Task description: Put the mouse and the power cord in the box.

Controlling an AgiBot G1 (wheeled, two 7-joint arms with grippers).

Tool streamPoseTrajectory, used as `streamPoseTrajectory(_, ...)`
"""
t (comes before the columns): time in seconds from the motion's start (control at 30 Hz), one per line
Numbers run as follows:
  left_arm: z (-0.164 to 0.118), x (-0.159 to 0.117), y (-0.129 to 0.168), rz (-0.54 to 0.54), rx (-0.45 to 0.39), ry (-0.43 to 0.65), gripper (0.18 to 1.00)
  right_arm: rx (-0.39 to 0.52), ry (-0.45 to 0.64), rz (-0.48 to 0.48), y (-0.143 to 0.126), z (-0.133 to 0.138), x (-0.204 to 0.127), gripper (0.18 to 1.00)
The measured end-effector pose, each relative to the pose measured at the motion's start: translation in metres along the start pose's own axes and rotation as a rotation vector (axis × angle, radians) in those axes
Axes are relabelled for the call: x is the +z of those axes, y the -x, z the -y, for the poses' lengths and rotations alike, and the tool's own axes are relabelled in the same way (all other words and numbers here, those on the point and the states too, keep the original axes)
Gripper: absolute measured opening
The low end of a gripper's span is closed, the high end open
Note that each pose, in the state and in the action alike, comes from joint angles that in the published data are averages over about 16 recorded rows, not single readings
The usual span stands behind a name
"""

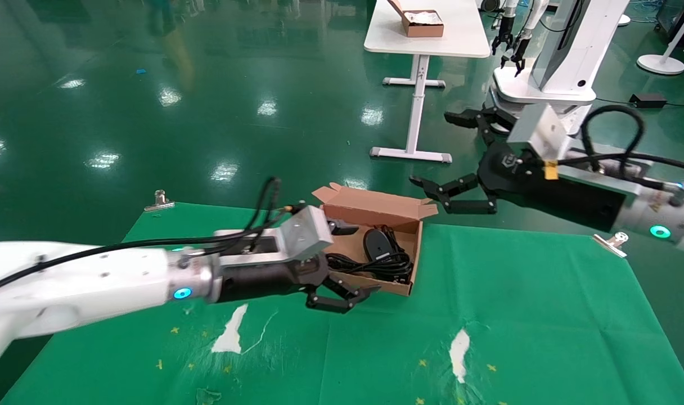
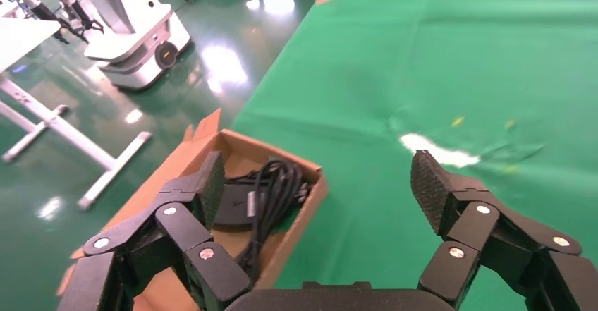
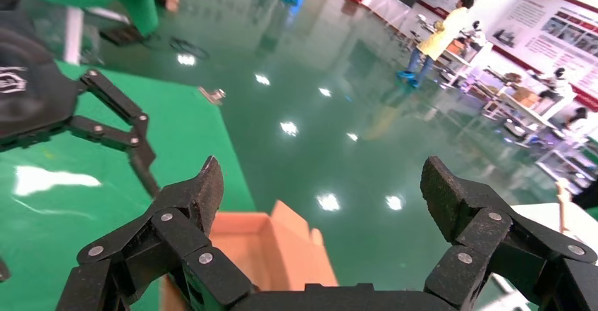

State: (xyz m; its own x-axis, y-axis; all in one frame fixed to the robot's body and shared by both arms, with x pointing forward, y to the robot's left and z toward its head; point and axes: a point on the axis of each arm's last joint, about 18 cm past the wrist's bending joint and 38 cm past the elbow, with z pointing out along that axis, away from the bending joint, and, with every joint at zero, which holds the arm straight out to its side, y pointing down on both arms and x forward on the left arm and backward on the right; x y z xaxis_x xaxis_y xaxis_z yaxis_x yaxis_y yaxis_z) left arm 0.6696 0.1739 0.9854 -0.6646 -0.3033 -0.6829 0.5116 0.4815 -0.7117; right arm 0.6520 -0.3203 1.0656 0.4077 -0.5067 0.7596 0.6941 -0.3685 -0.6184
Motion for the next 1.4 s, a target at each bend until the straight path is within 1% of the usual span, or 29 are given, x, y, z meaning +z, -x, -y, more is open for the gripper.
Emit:
streamPoseTrajectory(0.17,-0.001,-0.026,-0.009,-0.018,-0.07,-0.063,0.95,0.055,-0.038,0.032,0.012,0.007,-0.013,1.001)
streamPoseTrajectory(0.4,0.002,-0.065,-0.022,-0.045,-0.147,-0.146,0.988,0.131,-0.081,0.091,0.032,0.019,-0.032,1.001)
streamPoseTrajectory(0.67,0.011,-0.113,-0.04,-0.084,-0.204,-0.23,1.0,0.216,-0.117,0.181,0.058,0.036,-0.054,1.001)
streamPoseTrajectory(1.07,0.032,-0.182,-0.071,-0.166,-0.233,-0.319,1.0,0.345,-0.132,0.354,0.105,0.065,-0.086,1.001)
streamPoseTrajectory(1.23,0.04,-0.202,-0.081,-0.198,-0.23,-0.336,1.0,0.39,-0.125,0.428,0.125,0.076,-0.098,1.001)
streamPoseTrajectory(1.4,0.044,-0.212,-0.087,-0.216,-0.226,-0.344,1.0,0.418,-0.118,0.48,0.138,0.084,-0.106,1.001)
